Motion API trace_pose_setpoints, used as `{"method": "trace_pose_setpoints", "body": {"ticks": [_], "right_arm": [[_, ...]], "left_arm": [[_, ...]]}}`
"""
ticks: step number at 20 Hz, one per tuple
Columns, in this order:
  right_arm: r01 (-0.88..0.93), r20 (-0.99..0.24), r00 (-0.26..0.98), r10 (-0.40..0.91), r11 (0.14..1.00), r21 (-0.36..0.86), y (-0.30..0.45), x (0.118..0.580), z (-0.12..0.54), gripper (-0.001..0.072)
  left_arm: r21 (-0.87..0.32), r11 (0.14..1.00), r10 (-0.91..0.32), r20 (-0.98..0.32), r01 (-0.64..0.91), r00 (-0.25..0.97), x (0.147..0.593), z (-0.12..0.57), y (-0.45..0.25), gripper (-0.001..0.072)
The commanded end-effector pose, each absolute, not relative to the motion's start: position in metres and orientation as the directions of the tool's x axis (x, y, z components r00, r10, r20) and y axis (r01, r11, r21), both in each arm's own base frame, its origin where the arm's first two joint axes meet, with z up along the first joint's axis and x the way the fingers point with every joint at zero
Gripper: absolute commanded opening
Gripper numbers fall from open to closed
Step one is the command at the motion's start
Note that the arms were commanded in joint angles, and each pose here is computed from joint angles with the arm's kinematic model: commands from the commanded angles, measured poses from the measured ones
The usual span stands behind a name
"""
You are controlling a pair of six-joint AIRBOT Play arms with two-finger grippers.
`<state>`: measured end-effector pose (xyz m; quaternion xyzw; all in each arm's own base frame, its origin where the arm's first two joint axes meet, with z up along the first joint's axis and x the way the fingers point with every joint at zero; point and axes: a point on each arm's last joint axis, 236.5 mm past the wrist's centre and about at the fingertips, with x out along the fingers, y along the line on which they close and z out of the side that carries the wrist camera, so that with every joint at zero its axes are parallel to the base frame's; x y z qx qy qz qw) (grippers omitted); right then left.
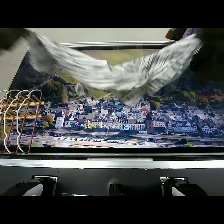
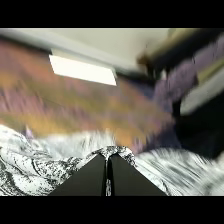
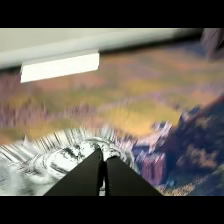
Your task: Fold the clothes and pants, and hang the long-sleeved shirts on hangers.
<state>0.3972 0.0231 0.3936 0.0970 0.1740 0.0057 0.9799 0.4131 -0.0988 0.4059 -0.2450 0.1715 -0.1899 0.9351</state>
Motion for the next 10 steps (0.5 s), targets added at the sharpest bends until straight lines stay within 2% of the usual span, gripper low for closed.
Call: {"method": "trace_pose_setpoints", "body": {"ticks": [1, 3, 6, 8, 10], "right_arm": [[0.128, -0.109, 0.988, -0.107, 0.97, 0.208, -0.02, 0.303, 0.479, 0.0028], [0.116, 0.0, 0.993, -0.12, 0.96, 0.257, -0.027, 0.255, 0.509, 0.0028], [0.055, 0.162, 0.98, -0.116, 0.938, 0.342, -0.03, 0.197, 0.546, 0.0028], [0.006, 0.252, 0.962, -0.11, 0.924, 0.381, -0.029, 0.179, 0.566, 0.0028], [-0.045, 0.306, 0.947, -0.095, 0.906, 0.422, -0.025, 0.183, 0.58, 0.0028]], "left_arm": [[-0.447, 0.88, -0.198, -0.033, 0.163, 0.98, 0.331, 0.501, -0.043, 0.0027], [-0.435, 0.895, -0.115, -0.002, 0.103, 0.993, 0.288, 0.515, -0.025, 0.0027], [-0.403, 0.912, -0.075, 0.031, 0.081, 0.997, 0.238, 0.526, -0.018, 0.0028], [-0.398, 0.913, -0.073, 0.055, 0.089, 0.996, 0.22, 0.531, -0.018, 0.0028], [-0.399, 0.912, -0.078, 0.052, 0.093, 0.996, 0.218, 0.53, -0.019, 0.0029]]}}
